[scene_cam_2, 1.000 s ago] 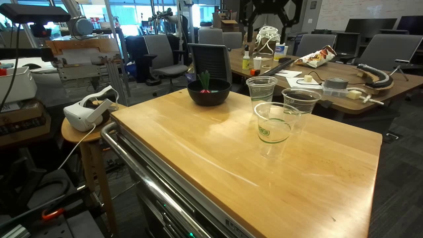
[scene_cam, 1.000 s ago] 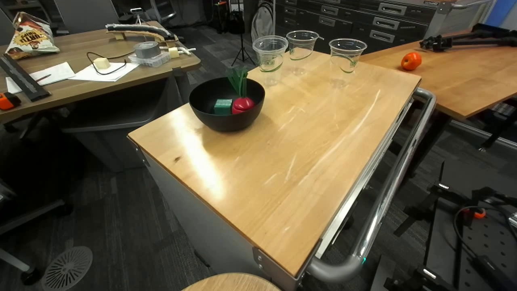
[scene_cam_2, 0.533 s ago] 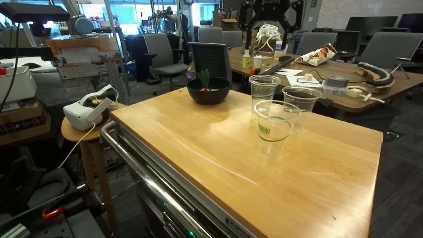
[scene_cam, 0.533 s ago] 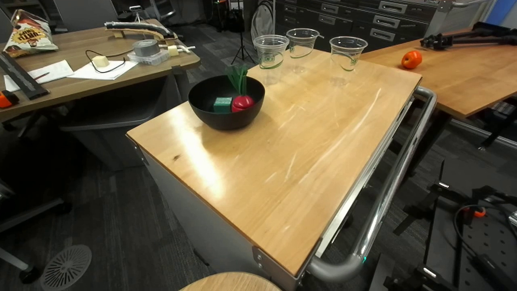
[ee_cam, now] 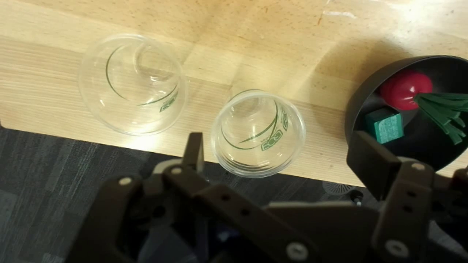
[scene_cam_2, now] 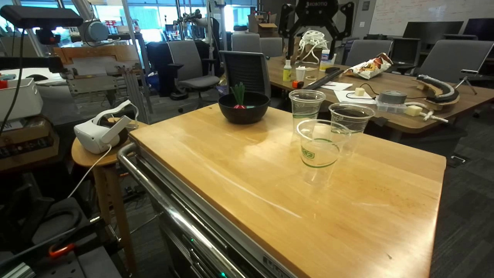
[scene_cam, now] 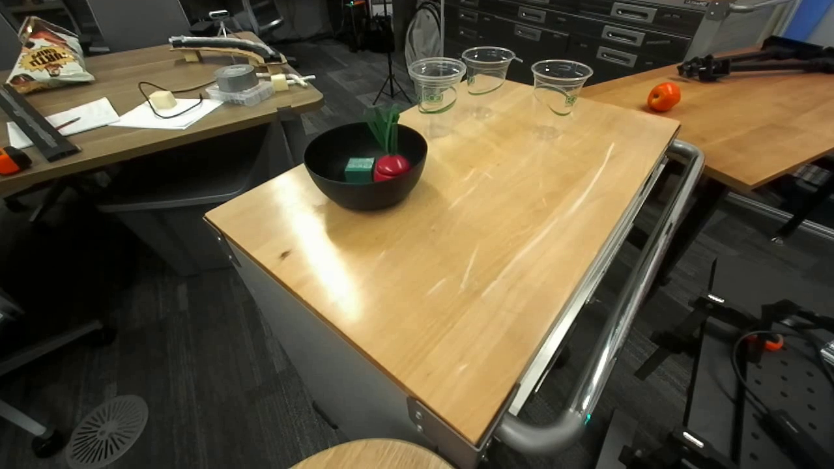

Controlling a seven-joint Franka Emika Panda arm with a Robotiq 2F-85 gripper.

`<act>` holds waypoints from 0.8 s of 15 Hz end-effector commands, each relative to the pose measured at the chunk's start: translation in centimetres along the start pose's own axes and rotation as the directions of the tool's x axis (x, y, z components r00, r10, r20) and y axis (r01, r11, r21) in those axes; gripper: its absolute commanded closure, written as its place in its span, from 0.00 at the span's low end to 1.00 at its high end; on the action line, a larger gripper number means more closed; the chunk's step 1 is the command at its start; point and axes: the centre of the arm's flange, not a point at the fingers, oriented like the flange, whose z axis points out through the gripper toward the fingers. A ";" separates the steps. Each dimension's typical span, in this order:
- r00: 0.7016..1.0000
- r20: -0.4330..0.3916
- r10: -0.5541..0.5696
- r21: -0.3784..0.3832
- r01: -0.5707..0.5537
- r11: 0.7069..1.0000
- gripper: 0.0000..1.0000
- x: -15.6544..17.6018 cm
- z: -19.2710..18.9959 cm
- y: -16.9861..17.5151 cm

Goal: Stack the cups then put the radish toy and the green block on the table

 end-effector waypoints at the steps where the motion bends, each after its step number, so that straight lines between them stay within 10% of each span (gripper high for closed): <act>1: 1.000 0.000 0.000 0.000 0.000 1.000 0.01 0.0 0.0 0.0; 12: 0.995 0.050 0.084 -0.003 -0.084 0.996 0.00 2.1 -6.7 6.2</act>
